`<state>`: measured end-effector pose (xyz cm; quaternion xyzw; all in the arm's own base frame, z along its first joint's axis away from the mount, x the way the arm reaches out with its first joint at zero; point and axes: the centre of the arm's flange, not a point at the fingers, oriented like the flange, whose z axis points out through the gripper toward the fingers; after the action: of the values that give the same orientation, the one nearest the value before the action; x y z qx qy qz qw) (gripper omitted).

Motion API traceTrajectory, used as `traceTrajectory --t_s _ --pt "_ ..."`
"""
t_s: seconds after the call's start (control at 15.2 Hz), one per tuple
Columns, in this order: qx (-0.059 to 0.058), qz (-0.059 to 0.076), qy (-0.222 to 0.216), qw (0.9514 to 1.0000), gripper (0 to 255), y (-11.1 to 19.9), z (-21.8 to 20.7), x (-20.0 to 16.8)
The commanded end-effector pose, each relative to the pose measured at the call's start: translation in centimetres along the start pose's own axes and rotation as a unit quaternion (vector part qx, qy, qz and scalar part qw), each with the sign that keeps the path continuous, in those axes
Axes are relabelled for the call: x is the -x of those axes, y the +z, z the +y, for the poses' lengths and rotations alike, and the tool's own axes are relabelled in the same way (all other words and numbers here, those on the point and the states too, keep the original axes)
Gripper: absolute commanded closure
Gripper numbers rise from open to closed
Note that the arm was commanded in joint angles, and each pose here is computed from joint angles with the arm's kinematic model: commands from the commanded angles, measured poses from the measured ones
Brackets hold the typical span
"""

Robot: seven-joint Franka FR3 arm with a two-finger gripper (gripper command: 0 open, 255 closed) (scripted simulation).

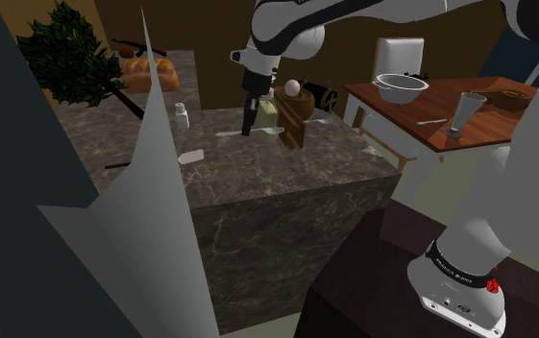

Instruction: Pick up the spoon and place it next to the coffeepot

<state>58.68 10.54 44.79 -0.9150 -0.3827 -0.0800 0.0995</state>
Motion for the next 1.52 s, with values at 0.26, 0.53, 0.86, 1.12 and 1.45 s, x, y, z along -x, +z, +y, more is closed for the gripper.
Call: traceTrajectory --t_s 0.26,0.53,0.86,1.12,1.45 --pt "0.0 0.0 0.0 1.0 255 -3.2 -0.4 -0.8" --pt "0.0 0.0 0.0 1.0 255 -5.2 -0.6 -1.3" --pt "0.0 0.0 0.0 1.0 255 -7.8 -1.0 -1.9" --pt "0.0 0.0 0.0 1.0 255 -9.5 -1.2 -2.3" --pt "0.0 0.0 0.0 1.0 255 -11.1 2.4 3.0"
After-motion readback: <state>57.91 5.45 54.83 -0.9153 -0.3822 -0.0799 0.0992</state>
